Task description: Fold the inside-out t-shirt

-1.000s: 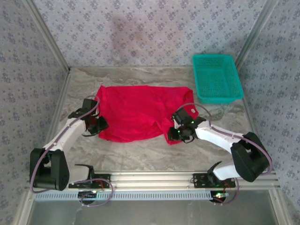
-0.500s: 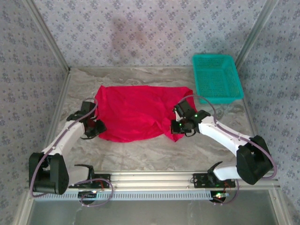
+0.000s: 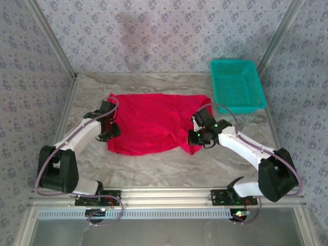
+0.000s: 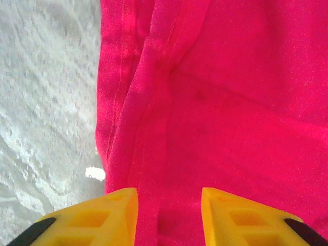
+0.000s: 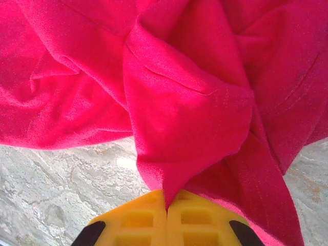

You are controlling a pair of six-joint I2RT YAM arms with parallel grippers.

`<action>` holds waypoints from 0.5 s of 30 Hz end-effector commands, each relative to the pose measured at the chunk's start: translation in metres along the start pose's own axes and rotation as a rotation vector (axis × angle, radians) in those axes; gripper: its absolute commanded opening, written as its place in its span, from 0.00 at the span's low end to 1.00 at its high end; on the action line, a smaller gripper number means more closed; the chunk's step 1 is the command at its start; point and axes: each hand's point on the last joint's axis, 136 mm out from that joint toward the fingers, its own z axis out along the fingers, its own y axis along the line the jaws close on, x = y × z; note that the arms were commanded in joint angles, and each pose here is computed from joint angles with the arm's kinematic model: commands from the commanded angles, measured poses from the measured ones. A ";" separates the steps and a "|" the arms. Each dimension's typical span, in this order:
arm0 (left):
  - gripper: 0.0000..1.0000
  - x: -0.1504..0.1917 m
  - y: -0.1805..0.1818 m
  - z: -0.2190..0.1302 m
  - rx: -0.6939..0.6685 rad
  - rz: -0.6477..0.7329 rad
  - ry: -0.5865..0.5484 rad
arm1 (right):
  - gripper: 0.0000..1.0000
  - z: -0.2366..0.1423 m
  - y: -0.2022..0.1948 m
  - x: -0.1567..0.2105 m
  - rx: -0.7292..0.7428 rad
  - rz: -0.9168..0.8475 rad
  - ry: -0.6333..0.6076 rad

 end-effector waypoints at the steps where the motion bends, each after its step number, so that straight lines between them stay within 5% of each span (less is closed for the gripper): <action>1: 0.33 -0.010 -0.001 0.007 -0.067 0.074 0.011 | 0.00 0.002 -0.003 0.005 -0.014 -0.010 0.015; 15: 0.38 -0.004 0.037 0.039 -0.334 0.141 0.148 | 0.00 0.001 -0.017 0.006 -0.013 0.034 0.018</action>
